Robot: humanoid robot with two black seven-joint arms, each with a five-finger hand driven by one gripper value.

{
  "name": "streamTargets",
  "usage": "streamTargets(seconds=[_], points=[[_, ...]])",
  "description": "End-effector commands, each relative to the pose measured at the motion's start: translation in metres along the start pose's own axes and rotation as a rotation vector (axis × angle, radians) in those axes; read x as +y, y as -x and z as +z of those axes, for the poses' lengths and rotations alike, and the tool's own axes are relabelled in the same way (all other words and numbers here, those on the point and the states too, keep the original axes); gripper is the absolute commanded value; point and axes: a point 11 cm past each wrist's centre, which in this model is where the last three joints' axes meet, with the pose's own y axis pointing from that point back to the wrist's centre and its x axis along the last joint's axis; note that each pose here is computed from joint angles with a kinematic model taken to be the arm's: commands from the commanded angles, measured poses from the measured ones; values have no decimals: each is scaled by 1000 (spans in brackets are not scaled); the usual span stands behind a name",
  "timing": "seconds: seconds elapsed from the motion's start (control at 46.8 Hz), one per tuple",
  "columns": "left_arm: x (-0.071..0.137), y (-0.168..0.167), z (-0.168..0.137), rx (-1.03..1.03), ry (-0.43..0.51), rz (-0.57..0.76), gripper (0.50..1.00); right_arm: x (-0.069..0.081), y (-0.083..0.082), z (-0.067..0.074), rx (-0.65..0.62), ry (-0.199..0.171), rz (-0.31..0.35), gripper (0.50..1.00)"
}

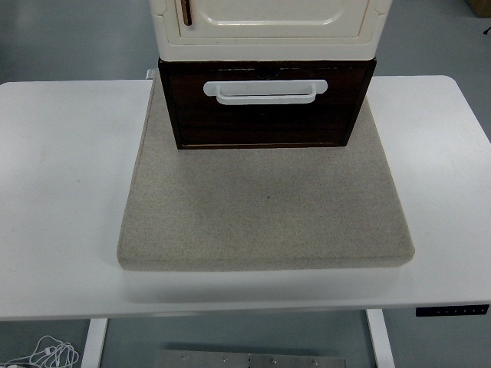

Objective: Open the drawer under the combination cabinet

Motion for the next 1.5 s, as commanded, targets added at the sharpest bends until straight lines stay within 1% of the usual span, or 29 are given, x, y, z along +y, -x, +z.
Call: streamTargets(seconds=[0.0, 0.171, 0.256, 0.491, 0.577, 0.662, 0.748, 0.812, 0.897, 0.962, 1.047, 1.111, 1.197, 1.261, 1.346, 1.474], points=[[-4, 18, 35, -51, 57, -52, 1000, 0, 0, 0, 0, 0, 0, 926], [0, 69, 101, -177, 171, -223, 1000, 0, 0, 0, 2, 0, 0, 926], [5, 90, 124, -265, 208, -290, 1000, 0, 0, 0, 0, 0, 0, 926], [20, 149, 147, -478, 262, -478, 1000, 0, 0, 0, 0, 0, 0, 926], [28, 176, 148, -535, 258, -558, 1000, 0, 0, 0, 0, 0, 0, 926], [42, 209, 150, -601, 246, -656, 1000, 0, 0, 0, 0, 0, 0, 926], [54, 238, 148, -670, 227, -743, 1000, 0, 0, 0, 0, 0, 0, 926], [61, 254, 147, -713, 218, -792, 1000, 0, 0, 0, 0, 0, 0, 926], [68, 270, 145, -753, 206, -840, 1000, 0, 0, 0, 0, 0, 0, 926], [71, 281, 137, -786, 177, -882, 1000, 0, 0, 0, 0, 0, 0, 926], [75, 297, 120, -817, 117, -954, 1000, 0, 0, 0, 0, 0, 0, 926], [81, 309, 111, -823, 91, -1017, 1000, 0, 0, 0, 0, 0, 0, 926], [85, 326, 98, -836, 59, -1067, 1000, 0, 0, 0, 0, 0, 0, 926], [88, 334, 79, -860, 5, -1098, 1000, 0, 0, 0, 0, 0, 0, 926], [98, 345, 55, -886, -54, -1158, 1000, 0, 0, 0, 0, 0, 0, 926], [106, 349, 22, -920, -141, -1205, 1000, 0, 0, 0, 0, 0, 0, 926]])
